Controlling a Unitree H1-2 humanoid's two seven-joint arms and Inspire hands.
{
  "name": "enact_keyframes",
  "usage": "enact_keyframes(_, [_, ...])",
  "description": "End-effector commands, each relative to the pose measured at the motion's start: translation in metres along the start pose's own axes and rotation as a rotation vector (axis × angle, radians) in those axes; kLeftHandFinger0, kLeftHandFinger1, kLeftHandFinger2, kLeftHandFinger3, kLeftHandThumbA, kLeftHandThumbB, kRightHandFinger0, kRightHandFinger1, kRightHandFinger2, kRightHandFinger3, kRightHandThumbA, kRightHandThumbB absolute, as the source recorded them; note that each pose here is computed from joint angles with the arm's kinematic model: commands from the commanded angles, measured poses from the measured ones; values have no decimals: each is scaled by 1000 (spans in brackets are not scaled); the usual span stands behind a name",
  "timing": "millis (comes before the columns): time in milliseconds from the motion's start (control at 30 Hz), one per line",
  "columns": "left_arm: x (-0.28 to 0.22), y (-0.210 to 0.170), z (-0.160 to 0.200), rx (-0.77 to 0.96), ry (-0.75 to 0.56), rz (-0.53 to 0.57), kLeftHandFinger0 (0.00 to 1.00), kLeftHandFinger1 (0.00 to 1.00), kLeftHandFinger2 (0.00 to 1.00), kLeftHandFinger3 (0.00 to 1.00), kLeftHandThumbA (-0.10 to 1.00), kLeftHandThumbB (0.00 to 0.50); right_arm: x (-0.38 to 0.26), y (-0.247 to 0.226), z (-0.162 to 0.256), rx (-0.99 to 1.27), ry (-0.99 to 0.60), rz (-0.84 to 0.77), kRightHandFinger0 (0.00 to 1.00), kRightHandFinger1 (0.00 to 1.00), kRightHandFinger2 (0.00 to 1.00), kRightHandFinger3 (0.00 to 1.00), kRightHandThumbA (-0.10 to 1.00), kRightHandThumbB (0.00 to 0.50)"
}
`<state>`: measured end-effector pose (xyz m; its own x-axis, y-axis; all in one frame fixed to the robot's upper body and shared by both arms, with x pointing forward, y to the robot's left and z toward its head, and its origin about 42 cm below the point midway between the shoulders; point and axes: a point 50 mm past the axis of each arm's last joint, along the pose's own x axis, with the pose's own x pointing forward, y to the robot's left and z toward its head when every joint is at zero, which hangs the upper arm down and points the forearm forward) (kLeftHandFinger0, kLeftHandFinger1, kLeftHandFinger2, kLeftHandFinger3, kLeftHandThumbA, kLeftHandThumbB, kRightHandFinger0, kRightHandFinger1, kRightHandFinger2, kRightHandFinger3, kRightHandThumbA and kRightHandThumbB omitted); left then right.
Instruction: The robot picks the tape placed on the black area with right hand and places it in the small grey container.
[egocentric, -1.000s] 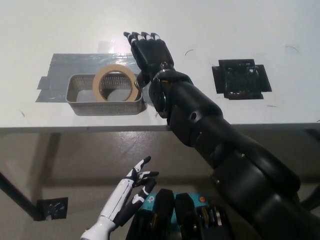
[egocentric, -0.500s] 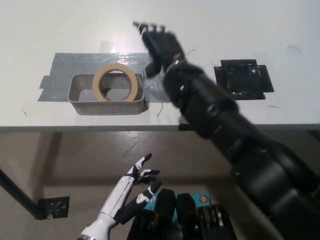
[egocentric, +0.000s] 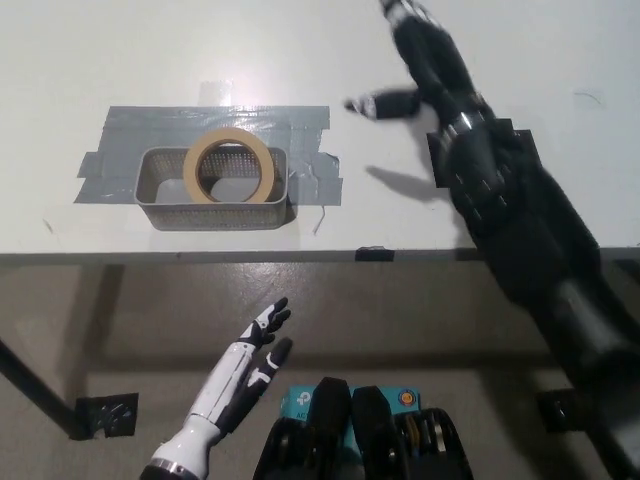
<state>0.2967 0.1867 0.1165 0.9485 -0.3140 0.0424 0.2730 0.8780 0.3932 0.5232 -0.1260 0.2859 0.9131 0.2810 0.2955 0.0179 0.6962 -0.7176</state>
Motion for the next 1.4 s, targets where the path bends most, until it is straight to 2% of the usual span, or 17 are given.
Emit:
enact_keyframes(0, [14, 46, 3, -103, -66, 136, 1000, 1000, 1000, 1000, 1000, 115, -169, -121, -1, 437, -204, -316, 1000, 1000, 1000, 1000, 1000, 302])
enact_keyframes(33, [14, 49, 2, -103, -63, 143, 1000, 1000, 1000, 1000, 1000, 115, -177, -116, -2, 449, -200, -310, 1000, 1000, 1000, 1000, 1000, 298])
enact_keyframes(67, [15, 51, 1, -102, -60, 151, 1000, 1000, 1000, 1000, 1000, 134, -199, -105, -7, 519, -197, -305, 1000, 1000, 1000, 1000, 1000, 237])
enact_keyframes(133, [15, 53, 0, -102, -50, 160, 1000, 1000, 1000, 1000, 1000, 149, -214, -92, -9, 578, -185, -299, 1000, 1000, 1000, 1000, 1000, 229])
enact_keyframes(233, [10, 51, -3, -117, -41, 160, 1000, 1000, 1000, 1000, 1000, 113, -240, -58, -21, 590, -124, -290, 1000, 1000, 1000, 1000, 1000, 171])
enact_keyframes(333, [10, 50, -4, -120, -40, 161, 1000, 1000, 1000, 1000, 1000, 114, -243, -55, -22, 593, -114, -285, 1000, 1000, 1000, 1000, 1000, 170])
enact_keyframes(367, [6, 46, -8, -124, -36, 155, 1000, 1000, 1000, 1000, 1000, 105, -262, -23, -41, 639, -22, -256, 1000, 1000, 1000, 1000, 1000, 170])
enact_keyframes(567, [-6, 49, -15, -126, -16, 175, 1000, 1000, 1000, 1000, 1000, 90, -282, 35, -78, 716, 162, -170, 1000, 1000, 1000, 1000, 1000, 157])
enact_keyframes(600, [-7, 49, -15, -122, -15, 179, 1000, 1000, 1000, 1000, 1000, 86, -283, 39, -81, 739, 173, -151, 1000, 1000, 1000, 1000, 1000, 138])
enact_keyframes(733, [-11, 48, -17, -130, -5, 185, 1000, 1000, 1000, 1000, 1000, 85, -285, 41, -82, 752, 184, -128, 1000, 1000, 1000, 1000, 989, 140])
enact_keyframes(767, [-16, 46, -21, -116, 4, 183, 1000, 1000, 1000, 1000, 1000, 73, -288, 45, -83, 779, 200, -122, 1000, 1000, 1000, 1000, 993, 128])
enact_keyframes(867, [-24, 47, -26, -112, 20, 185, 1000, 1000, 1000, 1000, 1000, 82, -292, 54, -82, 801, 241, -110, 1000, 1000, 1000, 1000, 1000, 171])
enact_keyframes(1067, [-36, 44, -33, -105, 43, 194, 1000, 1000, 1000, 1000, 1000, 88, -298, 65, -85, 781, 253, -71, 1000, 1000, 1000, 1000, 995, 189])
enact_keyframes(1367, [-44, 44, -36, -99, 64, 185, 1000, 1000, 1000, 1000, 1000, 102, -305, 74, -84, 776, 255, -32, 1000, 1000, 1000, 1000, 977, 170])
